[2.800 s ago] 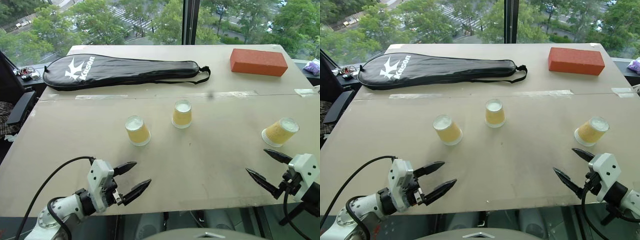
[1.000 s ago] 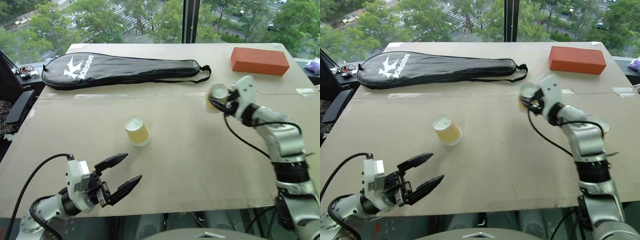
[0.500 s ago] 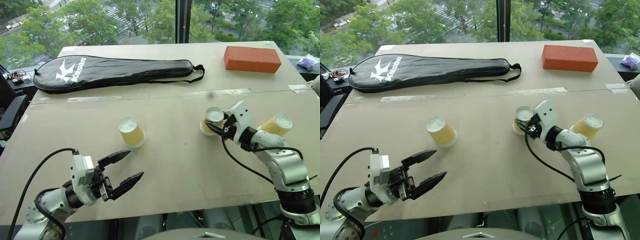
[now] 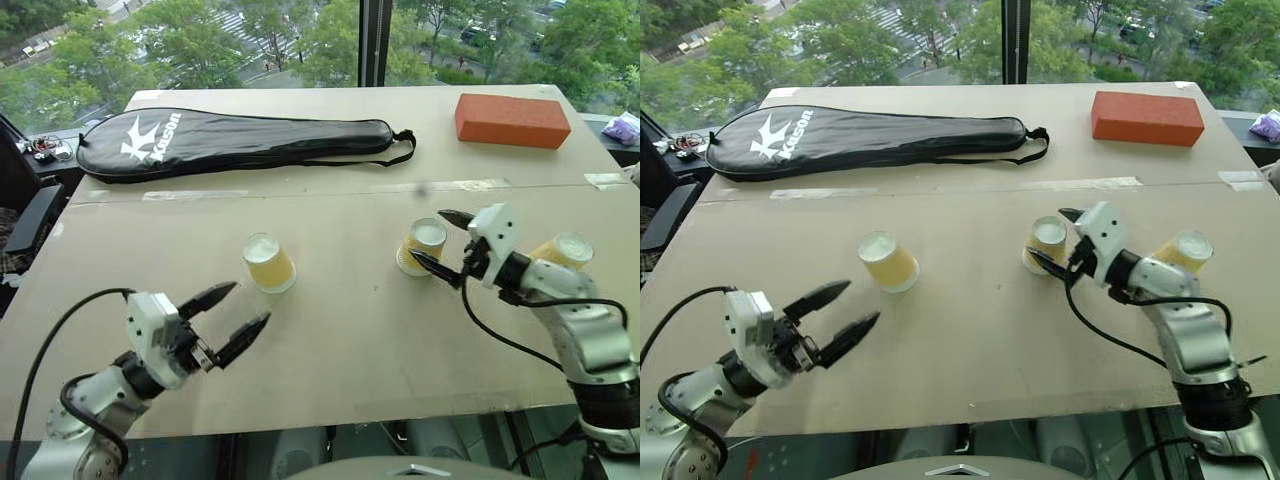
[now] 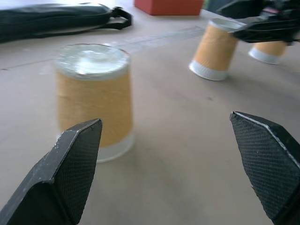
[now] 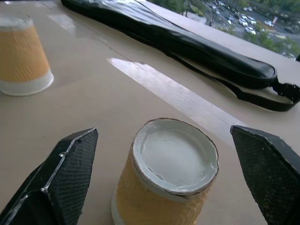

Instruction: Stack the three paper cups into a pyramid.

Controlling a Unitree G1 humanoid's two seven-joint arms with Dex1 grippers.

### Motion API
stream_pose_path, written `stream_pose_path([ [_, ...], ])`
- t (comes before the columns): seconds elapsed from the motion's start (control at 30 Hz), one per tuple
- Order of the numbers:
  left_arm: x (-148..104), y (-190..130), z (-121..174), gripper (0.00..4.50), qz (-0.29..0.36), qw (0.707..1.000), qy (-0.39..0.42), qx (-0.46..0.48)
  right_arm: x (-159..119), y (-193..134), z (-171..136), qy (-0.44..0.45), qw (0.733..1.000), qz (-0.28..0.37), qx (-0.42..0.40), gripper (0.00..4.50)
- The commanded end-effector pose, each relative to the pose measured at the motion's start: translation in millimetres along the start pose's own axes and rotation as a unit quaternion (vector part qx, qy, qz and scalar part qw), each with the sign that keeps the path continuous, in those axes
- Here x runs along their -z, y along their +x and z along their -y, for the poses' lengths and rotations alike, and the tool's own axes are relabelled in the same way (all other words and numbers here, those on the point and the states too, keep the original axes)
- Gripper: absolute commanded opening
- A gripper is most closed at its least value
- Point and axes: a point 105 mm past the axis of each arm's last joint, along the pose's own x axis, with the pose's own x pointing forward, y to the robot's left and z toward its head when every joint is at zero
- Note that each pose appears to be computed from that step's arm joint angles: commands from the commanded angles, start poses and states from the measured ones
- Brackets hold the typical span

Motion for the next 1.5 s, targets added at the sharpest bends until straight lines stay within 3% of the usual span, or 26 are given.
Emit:
stream_pose_path([
  [0.03,-5.5,11.7,-12.4,4.5,-0.004,1.0,0.009,-0.006,-19.9,-20.1,-9.7,-0.017,0.998,0.032,-0.045,4.47],
  [0.17,-9.2,27.5,-34.0,4.5,-0.012,0.999,0.025,-0.023,-30.2,-32.9,-22.6,-0.015,0.996,0.042,-0.074,4.47],
  [0.47,-5.9,68.6,-39.6,4.5,-0.024,0.998,0.03,0.04,-30.9,-51.4,-46.7,-0.01,0.996,0.034,-0.085,4.47],
  [0.57,-1.8,77.5,-35.9,3.68,-0.03,0.997,0.031,0.071,-30.8,-56.8,-50.7,-0.006,0.997,0.031,-0.075,4.5],
  [0.67,-6.9,83.7,-33.9,2.33,-0.019,0.995,0.038,0.09,-30.1,-62.3,-52.6,-0.003,0.998,0.028,-0.061,4.5],
  [0.9,-39.3,127.6,2.0,2.29,0.025,0.98,0.025,0.196,-27.5,-74.8,-54.8,-0.006,1.0,0.015,-0.027,4.5],
  [1.2,-32.5,189.0,36.6,2.29,-0.007,0.968,0.032,0.25,-24.6,-87.6,-58.0,-0.009,1.0,0.001,0.013,4.5],
  [1.5,-17.9,207.8,54.7,2.29,-0.021,0.961,0.045,0.272,-15.2,-108.2,-62.3,-0.004,0.998,-0.026,0.049,4.5],
])
